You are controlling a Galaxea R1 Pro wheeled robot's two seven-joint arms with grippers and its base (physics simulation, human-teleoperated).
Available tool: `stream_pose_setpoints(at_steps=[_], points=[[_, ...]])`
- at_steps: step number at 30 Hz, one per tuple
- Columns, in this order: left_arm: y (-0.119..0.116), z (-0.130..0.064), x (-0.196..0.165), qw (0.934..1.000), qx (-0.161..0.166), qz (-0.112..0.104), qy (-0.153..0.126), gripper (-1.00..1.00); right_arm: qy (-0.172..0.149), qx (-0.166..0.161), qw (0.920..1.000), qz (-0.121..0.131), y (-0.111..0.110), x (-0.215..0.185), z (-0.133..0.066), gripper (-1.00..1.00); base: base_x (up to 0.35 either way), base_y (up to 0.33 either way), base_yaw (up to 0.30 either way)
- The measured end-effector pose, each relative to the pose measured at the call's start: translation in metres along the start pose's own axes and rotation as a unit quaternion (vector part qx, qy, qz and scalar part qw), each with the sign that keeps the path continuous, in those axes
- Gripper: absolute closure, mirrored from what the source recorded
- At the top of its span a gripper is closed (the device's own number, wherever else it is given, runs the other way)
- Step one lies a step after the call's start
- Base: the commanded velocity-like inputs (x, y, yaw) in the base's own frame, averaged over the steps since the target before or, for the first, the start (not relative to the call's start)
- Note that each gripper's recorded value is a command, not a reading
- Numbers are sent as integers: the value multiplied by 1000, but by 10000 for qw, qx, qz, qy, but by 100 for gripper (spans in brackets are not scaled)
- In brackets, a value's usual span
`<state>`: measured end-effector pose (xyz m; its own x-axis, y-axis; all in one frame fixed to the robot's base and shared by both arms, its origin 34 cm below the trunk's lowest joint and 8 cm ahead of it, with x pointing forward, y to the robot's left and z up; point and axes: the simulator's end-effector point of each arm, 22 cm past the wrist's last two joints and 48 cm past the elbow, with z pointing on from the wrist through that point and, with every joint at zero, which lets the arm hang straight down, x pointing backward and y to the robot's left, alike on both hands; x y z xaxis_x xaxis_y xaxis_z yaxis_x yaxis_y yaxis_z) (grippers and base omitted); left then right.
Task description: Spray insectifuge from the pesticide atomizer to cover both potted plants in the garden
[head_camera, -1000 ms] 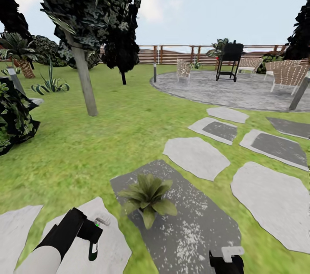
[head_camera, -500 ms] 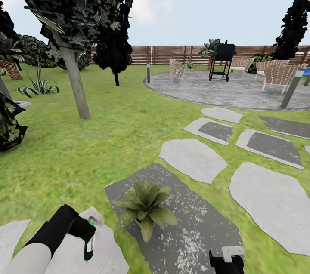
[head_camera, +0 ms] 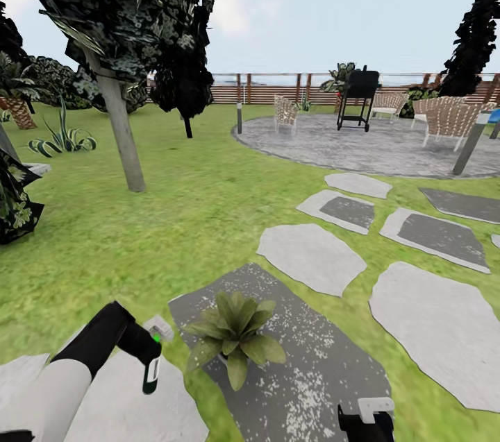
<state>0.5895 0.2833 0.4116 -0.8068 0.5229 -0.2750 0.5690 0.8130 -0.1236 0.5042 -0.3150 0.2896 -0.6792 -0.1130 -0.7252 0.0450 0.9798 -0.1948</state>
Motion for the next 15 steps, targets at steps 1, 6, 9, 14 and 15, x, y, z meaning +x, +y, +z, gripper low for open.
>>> stream_pose_setpoints(at_steps=[1, 6, 9, 14, 15], points=[[-1, 1, 1, 10000, 13, 1, 7, 100, -1, 2, 10000, -3, 0, 0, 0, -100, 0, 0, 0], [-13, 11, 9, 9998, 123, 71, 165, 100, 0, 4, 10000, -8, -1, 0, 0, -100, 0, 0, 0], [-16, 20, 21, 9993, 117, 86, 343, 100, 2, 4, 10000, -9, -1, 0, 0, -100, 0, 0, 0], [-10, 15, 9, 9996, -2, 117, 257, 100, -5, 14, 10000, -4, -2, 0, 0, -100, 0, 0, 0], [-10, 14, 6, 9997, 3, 108, 240, 100, -5, 15, 10000, -3, -2, 0, 0, -100, 0, 0, 0]])
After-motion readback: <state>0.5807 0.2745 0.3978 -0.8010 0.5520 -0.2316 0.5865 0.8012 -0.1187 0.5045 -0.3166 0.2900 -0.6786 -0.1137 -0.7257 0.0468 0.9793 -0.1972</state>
